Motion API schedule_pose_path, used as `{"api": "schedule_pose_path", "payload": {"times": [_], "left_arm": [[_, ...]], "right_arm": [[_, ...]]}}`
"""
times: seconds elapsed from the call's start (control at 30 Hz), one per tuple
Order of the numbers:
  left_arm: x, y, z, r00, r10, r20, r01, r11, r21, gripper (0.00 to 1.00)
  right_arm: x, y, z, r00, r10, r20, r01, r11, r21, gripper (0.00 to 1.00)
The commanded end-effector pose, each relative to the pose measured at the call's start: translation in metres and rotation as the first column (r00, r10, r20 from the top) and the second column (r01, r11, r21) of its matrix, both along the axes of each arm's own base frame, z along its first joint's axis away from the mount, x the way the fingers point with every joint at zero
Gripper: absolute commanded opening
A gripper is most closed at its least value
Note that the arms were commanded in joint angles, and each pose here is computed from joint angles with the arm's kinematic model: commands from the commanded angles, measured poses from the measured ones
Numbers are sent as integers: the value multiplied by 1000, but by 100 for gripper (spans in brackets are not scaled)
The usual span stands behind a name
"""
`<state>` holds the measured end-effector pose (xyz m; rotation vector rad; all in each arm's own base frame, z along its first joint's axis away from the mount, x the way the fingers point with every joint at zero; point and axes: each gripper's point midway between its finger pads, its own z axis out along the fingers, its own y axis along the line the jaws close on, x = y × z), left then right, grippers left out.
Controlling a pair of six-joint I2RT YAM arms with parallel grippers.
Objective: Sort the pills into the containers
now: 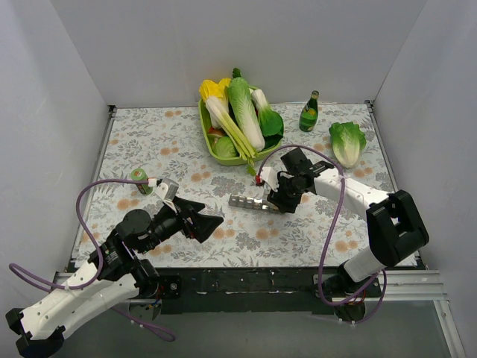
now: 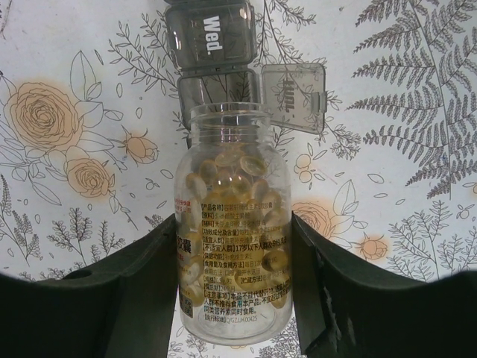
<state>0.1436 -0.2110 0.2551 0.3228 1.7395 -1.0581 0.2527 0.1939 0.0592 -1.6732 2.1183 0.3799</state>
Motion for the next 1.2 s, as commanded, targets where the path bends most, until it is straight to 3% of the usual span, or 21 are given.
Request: {"api": "schedule_pose_path", "payload": {"times": [0.0,1.17], "left_arm": [[0,1,-2,1000,4,4,-4,1000,3,98],[1,1,-3,1000,4,9,-4,1000,2,98]], "right_arm": [[6,5,11,1000,8,17,-7,1000,-4,7],[6,6,11,999,32,7,-31,994,-109,6]]}}
